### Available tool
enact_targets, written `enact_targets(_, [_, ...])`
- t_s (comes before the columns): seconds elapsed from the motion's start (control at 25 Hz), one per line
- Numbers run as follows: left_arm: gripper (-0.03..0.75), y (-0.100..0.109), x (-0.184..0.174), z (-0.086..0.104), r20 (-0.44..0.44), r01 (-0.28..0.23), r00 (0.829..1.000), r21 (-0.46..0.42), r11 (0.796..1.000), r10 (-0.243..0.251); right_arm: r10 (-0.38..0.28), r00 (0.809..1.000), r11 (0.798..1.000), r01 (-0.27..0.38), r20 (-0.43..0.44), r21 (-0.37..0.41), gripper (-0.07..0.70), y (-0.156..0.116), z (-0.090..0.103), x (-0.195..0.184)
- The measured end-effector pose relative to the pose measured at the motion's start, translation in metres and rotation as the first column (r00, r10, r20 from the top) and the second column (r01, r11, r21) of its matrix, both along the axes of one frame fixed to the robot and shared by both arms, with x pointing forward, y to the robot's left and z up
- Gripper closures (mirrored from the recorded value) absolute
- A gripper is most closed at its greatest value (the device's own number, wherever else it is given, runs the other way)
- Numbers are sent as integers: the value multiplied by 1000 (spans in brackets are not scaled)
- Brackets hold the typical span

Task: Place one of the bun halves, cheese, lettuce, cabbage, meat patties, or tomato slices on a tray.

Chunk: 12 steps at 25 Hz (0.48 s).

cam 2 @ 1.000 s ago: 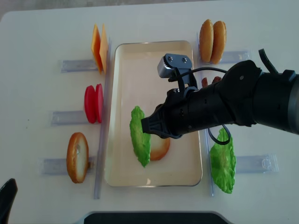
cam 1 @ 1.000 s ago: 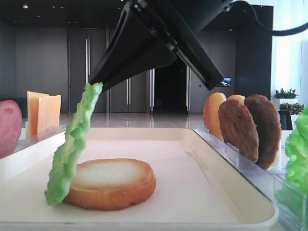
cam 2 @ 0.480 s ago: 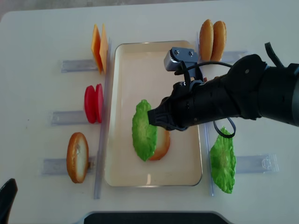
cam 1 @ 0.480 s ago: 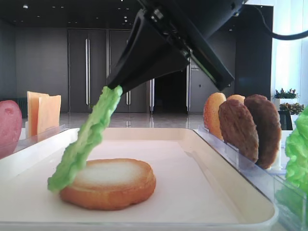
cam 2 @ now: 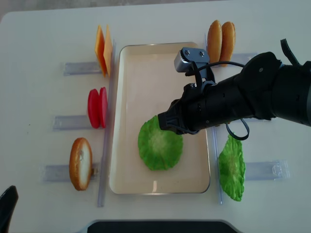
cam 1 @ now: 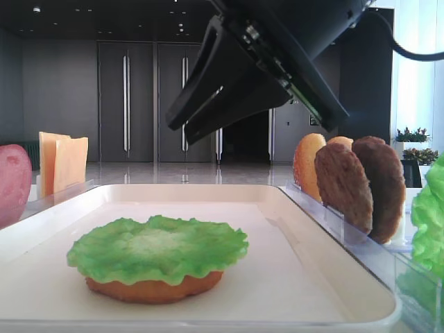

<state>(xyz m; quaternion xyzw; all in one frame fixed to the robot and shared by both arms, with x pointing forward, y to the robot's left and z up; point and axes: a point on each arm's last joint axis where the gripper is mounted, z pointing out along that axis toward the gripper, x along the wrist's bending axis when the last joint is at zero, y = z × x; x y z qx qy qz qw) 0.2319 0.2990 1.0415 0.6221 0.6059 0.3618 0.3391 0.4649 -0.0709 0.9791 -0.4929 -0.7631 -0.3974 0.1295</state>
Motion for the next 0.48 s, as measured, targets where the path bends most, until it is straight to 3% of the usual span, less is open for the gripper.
enact_targets(0.16, [181,0,0,0,0,0,1000,0,1000,0,15,1000,1000,-15,5,-9,454,0,-1,-1])
enact_targets(0.36, [181,0,0,0,0,0,1000,0,1000,0,28,1000,1000,-28,8,-13,225,0,0,-2])
enact_targets(0.48, [181,0,0,0,0,0,1000,0,1000,0,30,999,1000,-30,24,-2,182,-2,6,-3])
